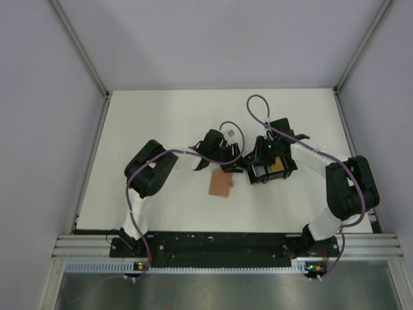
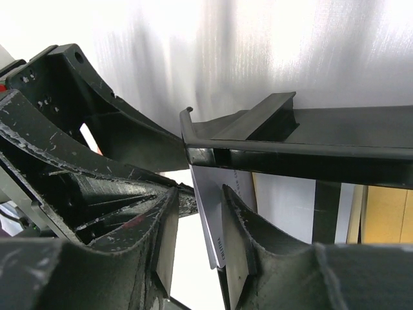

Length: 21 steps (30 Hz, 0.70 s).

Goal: Put the credit cards into the card holder
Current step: Pick up the credit card from the storage box.

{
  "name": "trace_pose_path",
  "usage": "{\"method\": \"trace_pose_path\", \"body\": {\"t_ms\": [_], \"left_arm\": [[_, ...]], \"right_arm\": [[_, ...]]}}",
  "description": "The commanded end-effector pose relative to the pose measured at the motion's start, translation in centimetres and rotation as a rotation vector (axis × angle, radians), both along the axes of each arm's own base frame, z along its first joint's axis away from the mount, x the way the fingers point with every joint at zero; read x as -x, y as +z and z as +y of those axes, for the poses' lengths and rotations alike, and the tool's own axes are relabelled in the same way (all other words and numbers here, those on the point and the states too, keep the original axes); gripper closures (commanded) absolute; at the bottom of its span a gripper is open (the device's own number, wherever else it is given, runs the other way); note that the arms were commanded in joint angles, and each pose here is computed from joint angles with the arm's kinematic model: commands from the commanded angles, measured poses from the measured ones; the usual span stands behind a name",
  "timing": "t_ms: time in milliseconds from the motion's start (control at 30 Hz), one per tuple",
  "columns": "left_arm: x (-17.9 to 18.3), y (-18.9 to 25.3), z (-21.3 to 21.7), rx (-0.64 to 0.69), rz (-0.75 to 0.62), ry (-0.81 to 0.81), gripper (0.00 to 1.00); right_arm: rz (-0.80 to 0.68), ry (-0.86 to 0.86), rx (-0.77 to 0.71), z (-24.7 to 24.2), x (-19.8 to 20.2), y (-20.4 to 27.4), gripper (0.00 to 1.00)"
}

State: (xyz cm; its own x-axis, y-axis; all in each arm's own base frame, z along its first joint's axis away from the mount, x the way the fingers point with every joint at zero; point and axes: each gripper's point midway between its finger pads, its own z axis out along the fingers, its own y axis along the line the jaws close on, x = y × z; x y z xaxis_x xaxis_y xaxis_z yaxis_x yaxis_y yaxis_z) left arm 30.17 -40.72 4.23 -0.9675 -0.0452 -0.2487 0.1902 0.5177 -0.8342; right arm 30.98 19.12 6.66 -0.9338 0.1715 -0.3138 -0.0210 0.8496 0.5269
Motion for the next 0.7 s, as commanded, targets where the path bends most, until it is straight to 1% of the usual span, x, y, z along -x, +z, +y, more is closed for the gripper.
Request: {"method": "trace_pose_path", "body": {"t_ms": [0, 33, 67, 133, 167, 233, 400, 567, 667], "left_arm": [[-0.3, 2.6, -1.3, 0.057, -0.072, -0.024, 0.48], [-0.2, 2.3, -1.3, 0.052, -0.07, -0.023, 0.48], [-0.2, 2.4, -1.3, 0.054, -0.07, -0.025, 0.48], [-0.1, 2.2, -1.2, 0.051, -0.066, -0.023, 0.48], [-0.1, 2.3, -1.2, 0.053, -0.069, -0.025, 0.48], [-0.1, 2.2, -1.2, 0.05, -0.067, -0.023, 0.48], [-0.1, 2.3, -1.2, 0.052, -0.069, -0.027, 0.48], [-0.2, 2.4, -1.3, 0.053, -0.071, -0.023, 0.48], [-0.3, 2.3, -1.3, 0.052, -0.07, -0.023, 0.48]], "right_arm": [[-0.059, 0.035, -0.033, 1.1, -0.7, 1.8, 0.69], [-0.061, 0.03, -0.028, 0.9, -0.7, 1.8, 0.68], [-0.064, 0.027, -0.019, 0.8, -0.7, 1.7, 0.64], [-0.07, 0.012, 0.008, 0.3, -0.9, 1.3, 0.52], [-0.069, 0.01, 0.017, 0.3, -1.1, 1.0, 0.49], [-0.054, 0.012, 0.02, 0.3, -1.3, 0.5, 0.48], [-0.038, 0.037, -0.029, 1.2, -1.1, 0.2, 0.49], [-0.048, 0.057, -0.074, 1.9, -0.8, 1.3, 0.57], [-0.065, 0.061, -0.087, 2.0, -0.8, 2.1, 0.6]]}}
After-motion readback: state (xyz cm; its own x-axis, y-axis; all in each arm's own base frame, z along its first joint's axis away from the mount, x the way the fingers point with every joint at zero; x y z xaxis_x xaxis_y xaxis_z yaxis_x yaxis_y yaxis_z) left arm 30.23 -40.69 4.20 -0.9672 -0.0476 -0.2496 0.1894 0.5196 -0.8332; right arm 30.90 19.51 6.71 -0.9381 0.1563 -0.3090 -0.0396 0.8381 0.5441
